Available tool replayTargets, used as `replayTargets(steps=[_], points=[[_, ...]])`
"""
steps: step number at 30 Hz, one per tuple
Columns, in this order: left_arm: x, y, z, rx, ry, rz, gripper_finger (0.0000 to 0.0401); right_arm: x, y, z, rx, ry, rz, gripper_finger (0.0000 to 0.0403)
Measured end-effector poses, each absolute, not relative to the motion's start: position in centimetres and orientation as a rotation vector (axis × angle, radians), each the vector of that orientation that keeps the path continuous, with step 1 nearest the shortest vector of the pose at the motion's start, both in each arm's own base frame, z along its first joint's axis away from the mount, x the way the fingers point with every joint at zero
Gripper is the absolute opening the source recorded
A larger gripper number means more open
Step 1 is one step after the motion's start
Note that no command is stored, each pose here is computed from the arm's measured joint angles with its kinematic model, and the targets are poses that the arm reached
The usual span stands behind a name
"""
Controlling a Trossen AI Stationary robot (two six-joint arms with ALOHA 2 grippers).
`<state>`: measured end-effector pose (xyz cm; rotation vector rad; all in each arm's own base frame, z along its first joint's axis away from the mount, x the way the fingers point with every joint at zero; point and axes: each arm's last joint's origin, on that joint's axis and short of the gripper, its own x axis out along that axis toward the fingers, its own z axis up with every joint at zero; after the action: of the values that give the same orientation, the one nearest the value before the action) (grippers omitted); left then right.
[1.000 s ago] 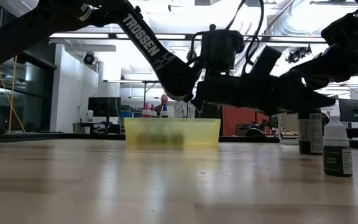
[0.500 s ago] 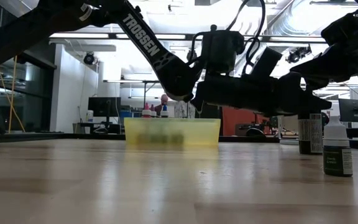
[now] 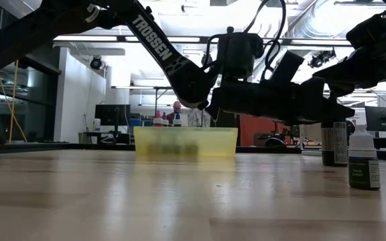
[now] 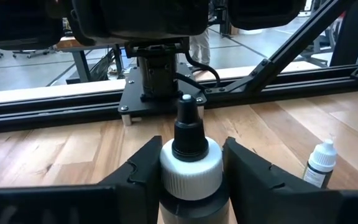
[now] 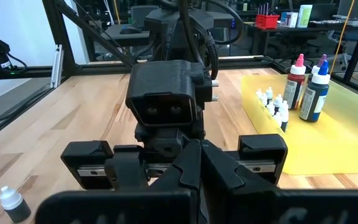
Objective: Pick & Place food coloring
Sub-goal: Put the large black food coloring into the yellow container
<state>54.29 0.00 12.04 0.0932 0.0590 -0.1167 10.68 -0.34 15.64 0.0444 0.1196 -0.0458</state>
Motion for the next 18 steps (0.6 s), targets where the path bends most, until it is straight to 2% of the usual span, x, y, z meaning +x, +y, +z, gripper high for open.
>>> replayTargets(steps=[18], points=[[53.68, 0.01, 12.16, -0.015, 0.037, -0.107, 0.0122, 10.68, -0.34, 15.64, 0.044, 0.120, -0.046, 0.0000]])
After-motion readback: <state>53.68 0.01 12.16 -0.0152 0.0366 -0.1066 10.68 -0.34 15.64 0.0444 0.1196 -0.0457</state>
